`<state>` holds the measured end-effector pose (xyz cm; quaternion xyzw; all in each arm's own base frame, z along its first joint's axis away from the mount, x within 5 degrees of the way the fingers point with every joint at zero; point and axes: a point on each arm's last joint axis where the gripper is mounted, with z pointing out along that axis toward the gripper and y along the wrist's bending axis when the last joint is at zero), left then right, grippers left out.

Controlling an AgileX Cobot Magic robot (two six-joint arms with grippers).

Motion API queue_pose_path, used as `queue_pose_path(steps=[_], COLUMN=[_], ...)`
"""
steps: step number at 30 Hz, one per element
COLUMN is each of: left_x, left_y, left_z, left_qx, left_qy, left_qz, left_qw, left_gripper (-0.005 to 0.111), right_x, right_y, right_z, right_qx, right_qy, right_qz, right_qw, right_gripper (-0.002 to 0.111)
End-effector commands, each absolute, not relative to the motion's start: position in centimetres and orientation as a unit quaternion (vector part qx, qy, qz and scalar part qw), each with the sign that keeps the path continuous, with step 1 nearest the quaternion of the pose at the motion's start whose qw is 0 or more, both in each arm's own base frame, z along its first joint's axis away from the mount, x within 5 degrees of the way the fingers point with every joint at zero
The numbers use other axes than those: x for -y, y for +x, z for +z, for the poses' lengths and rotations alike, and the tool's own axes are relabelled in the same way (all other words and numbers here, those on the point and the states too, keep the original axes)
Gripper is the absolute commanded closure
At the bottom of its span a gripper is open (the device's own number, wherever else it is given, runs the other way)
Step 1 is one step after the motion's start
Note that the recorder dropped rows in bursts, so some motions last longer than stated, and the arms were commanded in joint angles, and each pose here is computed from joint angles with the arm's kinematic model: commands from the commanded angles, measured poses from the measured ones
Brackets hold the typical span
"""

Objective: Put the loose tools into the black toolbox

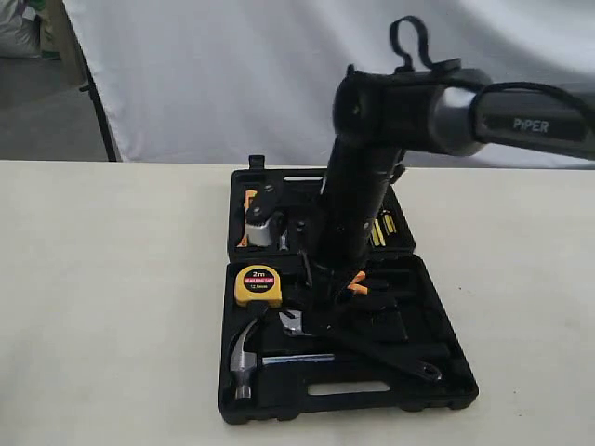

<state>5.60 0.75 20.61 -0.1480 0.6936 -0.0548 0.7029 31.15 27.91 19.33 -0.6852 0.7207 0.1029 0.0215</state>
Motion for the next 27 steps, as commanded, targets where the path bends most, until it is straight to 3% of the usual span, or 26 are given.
queue_pose_path(steps=[1,8,13,27], left_x=[-0.9,-0.9,-0.9,-0.9], left_y=[5.5,5.5,5.5,5.5], left_z=[20.8,20.8,20.8,20.8], left_qx=[-0.687,-0.687,-0.687,-0.687], left_qy=[-0.156,-0.156,-0.156,-0.156], left_qz=[-0.046,-0.046,-0.046,-0.046], left_qw=[0.708,0.708,0.708,0.708], left_gripper=[0.106,0.106,0.106,0.106], right_x=[-30.0,-30.8,-31.1,-30.9], right_y=[29.8,30.0,30.5,30.8], right_z=[18.1,15.5,15.5,13.6], right_qx=[-0.705,-0.703,-0.703,-0.701], right_qy=[-0.707,-0.71,-0.709,-0.712], right_qz=[0.047,0.036,0.017,-0.002], right_qw=[0.03,0.028,0.055,0.033], right_gripper=[0.05,0.05,0.05,0.05])
